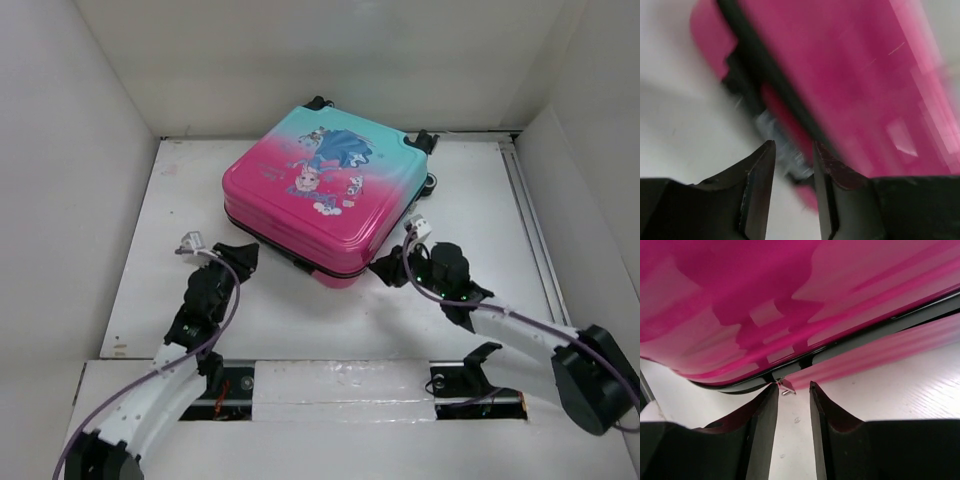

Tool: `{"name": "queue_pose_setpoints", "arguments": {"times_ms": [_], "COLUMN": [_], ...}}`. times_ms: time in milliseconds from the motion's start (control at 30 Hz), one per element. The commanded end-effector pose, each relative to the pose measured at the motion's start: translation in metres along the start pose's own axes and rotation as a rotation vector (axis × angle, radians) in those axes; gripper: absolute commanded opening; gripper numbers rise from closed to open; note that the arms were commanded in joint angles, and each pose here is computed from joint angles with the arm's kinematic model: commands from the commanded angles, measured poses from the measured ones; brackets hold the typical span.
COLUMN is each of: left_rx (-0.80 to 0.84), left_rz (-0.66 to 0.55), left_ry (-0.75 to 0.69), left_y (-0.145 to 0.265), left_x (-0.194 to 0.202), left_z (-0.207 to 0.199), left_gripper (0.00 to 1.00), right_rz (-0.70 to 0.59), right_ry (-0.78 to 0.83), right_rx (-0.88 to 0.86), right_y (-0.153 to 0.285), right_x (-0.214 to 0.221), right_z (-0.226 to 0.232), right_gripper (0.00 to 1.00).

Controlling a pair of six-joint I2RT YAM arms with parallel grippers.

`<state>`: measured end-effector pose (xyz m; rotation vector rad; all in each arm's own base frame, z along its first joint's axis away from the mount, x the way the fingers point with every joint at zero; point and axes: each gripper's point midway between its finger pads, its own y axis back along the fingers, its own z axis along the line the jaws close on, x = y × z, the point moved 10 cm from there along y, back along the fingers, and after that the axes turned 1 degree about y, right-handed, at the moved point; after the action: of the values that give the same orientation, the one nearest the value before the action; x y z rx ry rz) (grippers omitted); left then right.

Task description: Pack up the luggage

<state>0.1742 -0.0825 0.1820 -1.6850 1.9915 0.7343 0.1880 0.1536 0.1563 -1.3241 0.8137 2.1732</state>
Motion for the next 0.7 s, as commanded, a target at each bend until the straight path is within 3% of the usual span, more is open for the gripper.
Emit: {"name": "queue_pose_setpoints", "arguments": {"times_ms": [0,133,233,333,500,600,667], "left_rx": [0.038,0.047,0.128,0.166,0.184,0.196,0.189], "left_rz": [0.219,0.354,0.343,0.348,0.372,0.374,0.380], "left_ry": [0.001,0.029,0.052,0.055,0.034,0.035,0.035], "left_y": [-0.003,-0.015,-0.019,-0.022,-0.028,-0.031,-0.033], "left_x": [0.033,0.055,0.055,0.057,0.059,0.061,0.064], "left_z": [0.015,0.022,0.015,0.014,0.011,0.012,0.014], "left_gripper": [0.32,0.50,0.54,0.54,0.52,0.50,0.47], "right_rz": [-0.095,-0.081,-0.100,-0.100,-0.211,-0.236,-0.270], "right_ry": [0.069,0.070,0.080,0.080,0.108,0.119,0.123], "right_rx": [-0.117,-0.106,-0.029,-0.028,-0.028,-0.017,-0.027], "right_y": [-0.015,-0.017,-0.020,-0.028,-0.038,-0.043,-0.041], "right_x": [-0.007,0.010,0.011,0.013,0.003,0.004,0.002], "right_z": [0.008,0.010,0.005,0.003,0.006,0.008,0.009], "right_gripper": [0.38,0.40,0.42,0.42,0.41,0.36,0.23]}}
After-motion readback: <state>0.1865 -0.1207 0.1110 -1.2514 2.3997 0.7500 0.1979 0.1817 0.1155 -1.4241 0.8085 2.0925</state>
